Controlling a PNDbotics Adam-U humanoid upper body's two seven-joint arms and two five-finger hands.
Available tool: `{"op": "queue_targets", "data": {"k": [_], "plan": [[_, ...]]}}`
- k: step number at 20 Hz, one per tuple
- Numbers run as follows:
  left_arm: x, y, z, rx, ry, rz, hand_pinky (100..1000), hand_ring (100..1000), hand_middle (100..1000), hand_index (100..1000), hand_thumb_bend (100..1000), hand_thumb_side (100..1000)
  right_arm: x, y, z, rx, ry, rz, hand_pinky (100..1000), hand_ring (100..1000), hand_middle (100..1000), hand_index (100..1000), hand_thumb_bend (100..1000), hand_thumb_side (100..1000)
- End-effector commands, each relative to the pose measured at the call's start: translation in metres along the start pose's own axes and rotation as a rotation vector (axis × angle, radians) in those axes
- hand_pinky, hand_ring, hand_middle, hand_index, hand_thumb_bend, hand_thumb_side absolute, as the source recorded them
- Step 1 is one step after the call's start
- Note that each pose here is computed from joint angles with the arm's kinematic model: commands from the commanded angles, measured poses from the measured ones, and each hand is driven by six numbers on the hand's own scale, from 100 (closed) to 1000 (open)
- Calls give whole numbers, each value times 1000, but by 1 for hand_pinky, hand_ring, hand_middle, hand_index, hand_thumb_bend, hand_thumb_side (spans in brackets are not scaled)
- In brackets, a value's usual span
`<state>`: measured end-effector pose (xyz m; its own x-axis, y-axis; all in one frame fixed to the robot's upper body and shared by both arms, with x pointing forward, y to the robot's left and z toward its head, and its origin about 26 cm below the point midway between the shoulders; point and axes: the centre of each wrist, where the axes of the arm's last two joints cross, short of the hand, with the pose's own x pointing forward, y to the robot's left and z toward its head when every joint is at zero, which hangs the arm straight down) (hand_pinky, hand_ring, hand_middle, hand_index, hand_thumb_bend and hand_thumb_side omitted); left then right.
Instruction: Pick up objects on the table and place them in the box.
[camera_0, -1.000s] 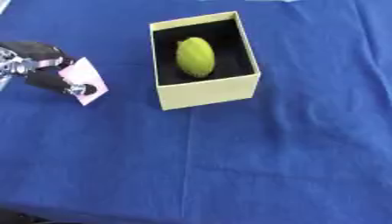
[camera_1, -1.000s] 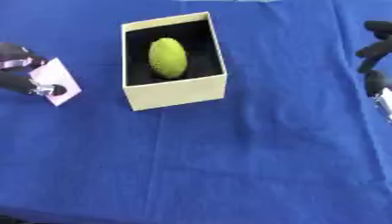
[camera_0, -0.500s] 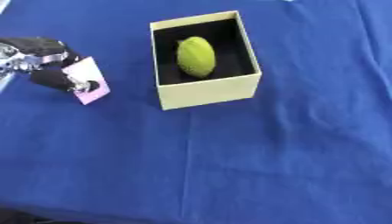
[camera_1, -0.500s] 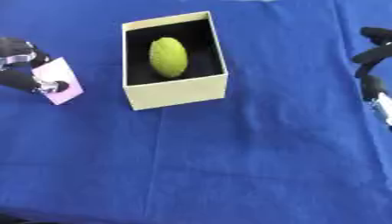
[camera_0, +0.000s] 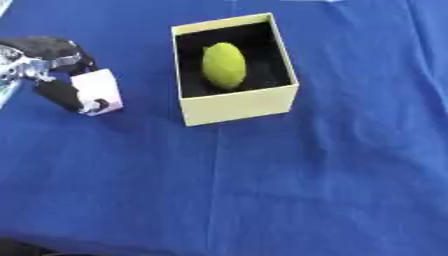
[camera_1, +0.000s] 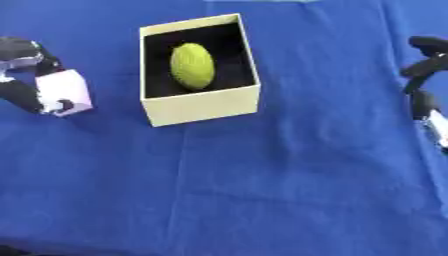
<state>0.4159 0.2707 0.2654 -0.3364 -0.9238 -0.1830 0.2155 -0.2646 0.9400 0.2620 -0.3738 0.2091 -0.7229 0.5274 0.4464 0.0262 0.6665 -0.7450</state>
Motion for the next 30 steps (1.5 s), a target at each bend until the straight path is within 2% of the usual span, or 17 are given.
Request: {"op": "queue_targets", "data": {"k": [1,6,14,20,24,30], "plan": [[-3,18,14,65,8,15,784,618,458,720,201,184,5,-5,-2,10,-15,25,999,979,502,720,100,470],[10,41,29,157,-40,44,780,607,449,719,100,178,4,-6,-1,-1,-15,26,998,978,501,719,100,470],[55,104,55,348,-240,66,772,582,424,716,100,200,4,-7,2,-10,-15,22,997,977,501,718,100,470],[101,136,50,395,-419,113,765,572,413,715,100,278,5,-9,0,-19,-33,12,996,976,501,718,100,470],[125,141,34,383,-468,127,763,572,414,716,100,277,5,-8,-2,-17,-48,4,996,976,498,718,100,470],[141,129,-2,322,-448,136,763,583,427,732,100,272,5,-7,-5,-20,-63,-8,998,974,493,716,100,470]]}}
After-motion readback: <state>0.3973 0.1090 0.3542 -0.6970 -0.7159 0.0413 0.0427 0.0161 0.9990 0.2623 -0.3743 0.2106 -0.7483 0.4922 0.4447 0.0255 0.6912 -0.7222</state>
